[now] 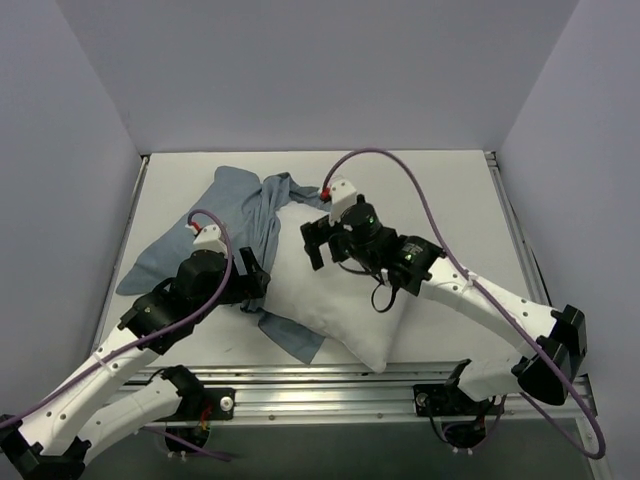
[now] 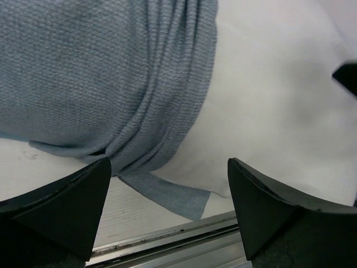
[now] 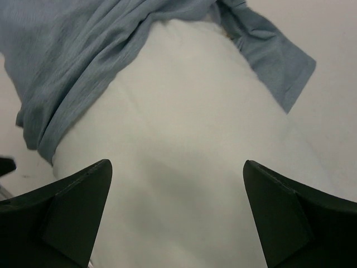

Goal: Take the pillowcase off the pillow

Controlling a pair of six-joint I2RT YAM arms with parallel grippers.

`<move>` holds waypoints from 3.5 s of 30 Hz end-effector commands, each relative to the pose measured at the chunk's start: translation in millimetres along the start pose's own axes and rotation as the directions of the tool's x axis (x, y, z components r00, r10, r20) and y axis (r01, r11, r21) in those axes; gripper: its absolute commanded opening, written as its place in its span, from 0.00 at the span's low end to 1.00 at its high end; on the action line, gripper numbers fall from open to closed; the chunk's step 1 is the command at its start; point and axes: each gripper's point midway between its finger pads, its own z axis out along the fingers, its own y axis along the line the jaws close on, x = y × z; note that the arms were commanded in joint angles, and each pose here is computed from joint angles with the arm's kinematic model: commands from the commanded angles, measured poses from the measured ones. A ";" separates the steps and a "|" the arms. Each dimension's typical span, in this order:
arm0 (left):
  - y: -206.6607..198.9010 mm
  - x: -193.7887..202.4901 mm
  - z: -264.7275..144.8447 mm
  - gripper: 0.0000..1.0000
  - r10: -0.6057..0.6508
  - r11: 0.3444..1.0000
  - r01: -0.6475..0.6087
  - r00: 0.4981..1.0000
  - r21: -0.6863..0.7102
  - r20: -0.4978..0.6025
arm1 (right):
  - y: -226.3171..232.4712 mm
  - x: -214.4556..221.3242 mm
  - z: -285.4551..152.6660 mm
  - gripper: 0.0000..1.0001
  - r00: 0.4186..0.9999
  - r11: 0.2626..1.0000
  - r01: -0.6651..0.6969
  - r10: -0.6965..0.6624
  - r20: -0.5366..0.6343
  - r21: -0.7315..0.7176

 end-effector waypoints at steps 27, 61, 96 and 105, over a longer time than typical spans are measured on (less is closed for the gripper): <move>30.9 22.1 54.1 0.81 0.035 0.996 -0.041 0.997 -0.074 -0.073 | 31.3 177.7 52.1 0.22 0.890 0.947 0.320 -0.287 -0.354 0.037; 135.4 -72.5 58.5 0.02 -0.117 0.866 0.183 0.979 -0.466 0.166 | -77.5 9.1 -107.1 0.00 0.994 0.975 -0.083 0.067 0.081 0.208; 61.1 -25.3 107.3 0.02 -0.132 0.982 0.125 0.990 -0.139 -0.044 | 136.5 76.5 -21.1 1.00 0.789 0.784 0.614 -0.604 -0.116 0.096; 78.5 -19.7 105.1 0.02 -0.177 0.964 0.165 0.983 -0.207 -0.042 | 57.0 152.5 25.4 1.00 0.653 0.559 0.757 -0.648 -0.391 0.339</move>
